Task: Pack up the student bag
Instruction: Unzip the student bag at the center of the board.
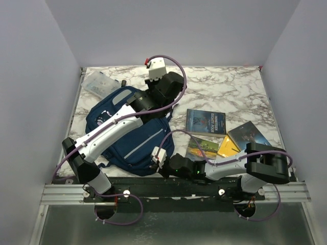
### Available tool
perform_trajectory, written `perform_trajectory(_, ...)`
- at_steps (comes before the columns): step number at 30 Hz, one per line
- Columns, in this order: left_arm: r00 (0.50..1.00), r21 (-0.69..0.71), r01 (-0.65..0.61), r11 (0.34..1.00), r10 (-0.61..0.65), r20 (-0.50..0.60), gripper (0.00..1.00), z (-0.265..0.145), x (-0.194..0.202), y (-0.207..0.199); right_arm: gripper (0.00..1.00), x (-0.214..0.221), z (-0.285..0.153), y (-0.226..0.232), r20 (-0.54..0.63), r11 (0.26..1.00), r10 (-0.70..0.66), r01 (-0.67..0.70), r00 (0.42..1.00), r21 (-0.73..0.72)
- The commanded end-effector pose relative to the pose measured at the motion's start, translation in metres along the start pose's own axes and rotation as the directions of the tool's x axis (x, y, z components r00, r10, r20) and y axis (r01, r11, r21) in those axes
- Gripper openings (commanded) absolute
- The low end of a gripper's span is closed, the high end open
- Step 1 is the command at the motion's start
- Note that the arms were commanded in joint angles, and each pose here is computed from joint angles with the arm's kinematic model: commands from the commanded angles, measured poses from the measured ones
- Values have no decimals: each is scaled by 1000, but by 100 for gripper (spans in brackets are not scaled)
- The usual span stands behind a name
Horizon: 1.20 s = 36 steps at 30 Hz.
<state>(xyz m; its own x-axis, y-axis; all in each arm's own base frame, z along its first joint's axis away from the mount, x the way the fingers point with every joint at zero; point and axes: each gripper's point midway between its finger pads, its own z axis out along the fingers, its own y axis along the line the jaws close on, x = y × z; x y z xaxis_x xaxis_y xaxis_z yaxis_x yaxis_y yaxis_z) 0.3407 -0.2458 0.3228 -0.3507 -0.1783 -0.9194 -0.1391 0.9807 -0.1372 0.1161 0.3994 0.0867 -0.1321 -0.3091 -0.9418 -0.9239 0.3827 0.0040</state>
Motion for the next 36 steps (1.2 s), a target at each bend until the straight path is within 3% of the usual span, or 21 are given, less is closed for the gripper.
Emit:
perform_trajectory(1,995,5,1,1000,-1,103,0,3,-31,-12,0,10,7,-3,-35,998,-19,21,999,58)
perform_trajectory(4,988,131,-155,979,152,30,0,2,-10,-23,0,7,-12,-21,52,989,36,-43,998,139)
perform_trajectory(7,945,331,-204,921,274,-180,0,-8,57,-18,0,8,-30,-29,109,988,70,-84,991,128)
perform_trajectory(8,918,406,-192,893,310,-247,7,-16,83,-14,0,7,-33,-30,128,989,78,-93,989,116)
perform_trajectory(10,853,545,-126,829,371,-367,34,-37,131,-12,0,10,-37,-29,142,991,82,-96,986,91)
perform_trajectory(12,786,600,-69,797,413,-459,54,-53,172,-4,0,12,-42,-30,170,991,95,-109,981,78)
perform_trajectory(15,726,554,-87,828,434,-534,63,-51,215,15,0,17,-47,-30,199,987,135,-149,971,58)
perform_trajectory(18,700,505,-193,841,479,-529,71,-42,238,25,0,24,-49,-27,194,985,158,-168,968,37)
perform_trajectory(26,583,366,-516,775,630,-513,74,-14,279,46,0,24,-56,-32,203,979,179,-195,963,59)
perform_trajectory(29,563,271,-613,742,651,-509,72,1,277,61,0,24,-58,-34,203,980,168,-186,965,68)
perform_trajectory(33,573,224,-644,732,655,-492,65,5,270,65,0,27,-60,-35,199,979,171,-189,965,72)
perform_trajectory(36,552,235,-662,712,675,-490,60,9,272,62,0,28,-61,-35,202,979,175,-193,963,69)
